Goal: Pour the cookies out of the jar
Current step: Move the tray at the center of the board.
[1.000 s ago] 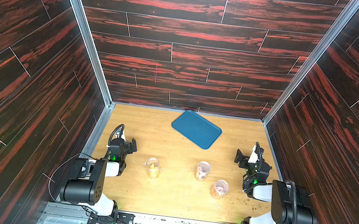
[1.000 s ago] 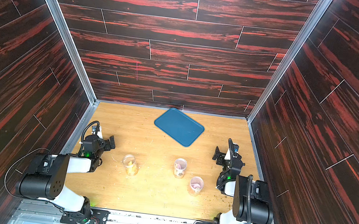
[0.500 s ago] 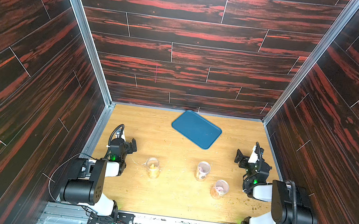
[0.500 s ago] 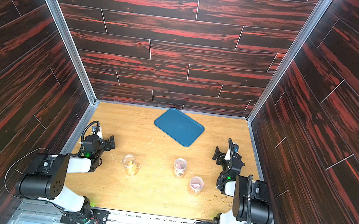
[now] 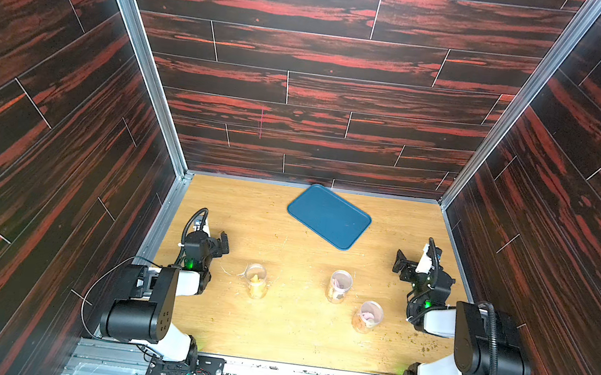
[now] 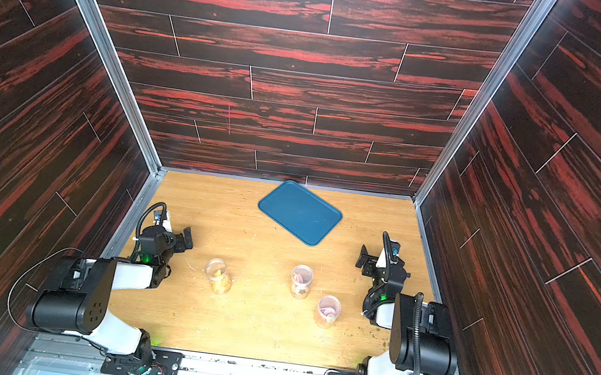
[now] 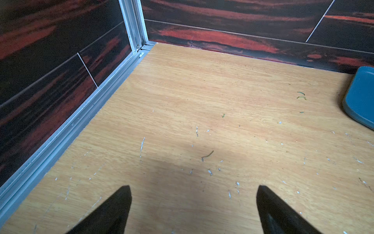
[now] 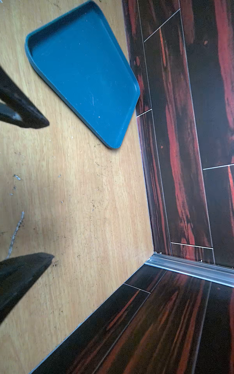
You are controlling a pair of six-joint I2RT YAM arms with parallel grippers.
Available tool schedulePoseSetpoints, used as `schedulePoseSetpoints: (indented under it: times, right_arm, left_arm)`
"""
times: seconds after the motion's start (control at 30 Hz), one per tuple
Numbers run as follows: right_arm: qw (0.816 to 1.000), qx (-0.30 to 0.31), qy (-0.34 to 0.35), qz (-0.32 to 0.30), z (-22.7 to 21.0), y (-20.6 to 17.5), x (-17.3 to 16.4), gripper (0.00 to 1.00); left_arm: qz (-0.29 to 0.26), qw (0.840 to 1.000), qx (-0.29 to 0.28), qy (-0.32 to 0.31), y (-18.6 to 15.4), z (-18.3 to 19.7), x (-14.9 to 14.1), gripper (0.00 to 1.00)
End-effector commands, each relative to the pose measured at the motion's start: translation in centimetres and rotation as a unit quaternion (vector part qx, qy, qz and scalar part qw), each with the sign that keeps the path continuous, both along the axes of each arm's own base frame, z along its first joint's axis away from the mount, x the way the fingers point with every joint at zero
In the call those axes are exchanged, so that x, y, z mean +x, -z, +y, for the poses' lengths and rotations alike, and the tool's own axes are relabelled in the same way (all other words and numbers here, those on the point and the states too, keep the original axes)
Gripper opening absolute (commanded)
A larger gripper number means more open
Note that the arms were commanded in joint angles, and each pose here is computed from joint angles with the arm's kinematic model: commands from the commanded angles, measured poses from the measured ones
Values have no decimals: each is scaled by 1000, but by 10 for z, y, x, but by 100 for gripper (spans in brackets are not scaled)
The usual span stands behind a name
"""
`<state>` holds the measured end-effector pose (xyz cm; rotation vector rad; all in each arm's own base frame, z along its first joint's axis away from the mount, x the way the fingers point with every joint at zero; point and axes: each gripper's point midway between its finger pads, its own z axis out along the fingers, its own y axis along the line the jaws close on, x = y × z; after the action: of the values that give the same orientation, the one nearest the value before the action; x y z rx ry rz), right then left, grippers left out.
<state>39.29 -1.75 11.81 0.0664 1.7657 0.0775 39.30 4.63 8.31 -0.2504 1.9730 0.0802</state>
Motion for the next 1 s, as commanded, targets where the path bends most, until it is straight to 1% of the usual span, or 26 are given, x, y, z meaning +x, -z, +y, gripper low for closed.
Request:
schedulePoseSetpoints:
  times: [0.0, 0.1, 0.2, 0.27, 0.33, 0.37, 0.43, 0.5, 0.57, 0.63, 0.7, 0.77, 0.83, 0.87, 0.9, 0.97]
  right_arm:
    - [1000, 0, 0, -2, 0, 3, -1, 99]
    - [1000, 1, 2, -5, -1, 2, -2, 99]
    - [999, 6, 35, -19, -11, -4, -7, 99]
    - [998, 8, 57, -23, -18, -9, -10, 99]
    - [997, 10, 74, -26, -24, -16, -13, 99]
    - [997, 10, 78, -27, -25, -19, -14, 99]
    - [996, 11, 91, -23, -30, -29, -14, 99]
    - [993, 24, 112, -6, -36, -38, -11, 99]
    - [983, 74, 167, 34, -50, -42, -7, 99]
    - [973, 99, 191, 79, -55, -51, -3, 99]
    - [953, 133, 235, 135, -63, -61, 0, 99]
    - [935, 145, 247, 209, -61, -60, 4, 99]
    - [917, 170, 226, 280, -47, -55, 10, 98]
    - [911, 187, 199, 308, -34, -53, 15, 96]
    - [906, 205, 170, 328, -21, -52, 18, 90]
    - [904, 230, 126, 339, 0, -56, 19, 88]
  left_arm:
    - [-13, 1000, 4, 4, -8, 0, 5, 100]
    - [-12, 1000, 4, 3, -8, 0, 5, 100]
    - [-14, 1000, 6, -12, -17, 5, 7, 100]
    - [-6, 999, 4, -47, -25, 16, 5, 100]
    - [11, 997, 1, -77, -32, 24, -3, 100]
    - [7, 996, -2, -88, -37, 27, -6, 100]
    - [5, 993, -11, -121, -48, 35, -15, 100]
    - [20, 987, -17, -158, -56, 44, -24, 100]
    - [45, 980, -28, -189, -63, 50, -35, 100]
    - [50, 979, -45, -195, -74, 48, -40, 100]
    - [42, 975, -74, -203, -85, 45, -46, 100]
    - [28, 970, -108, -218, -93, 44, -55, 100]
    - [14, 963, -147, -224, -99, 39, -62, 100]
    - [8, 962, -168, -217, -102, 34, -64, 100]
    - [2, 962, -185, -201, -105, 27, -64, 100]
    - [-4, 961, -212, -177, -113, 16, -66, 100]
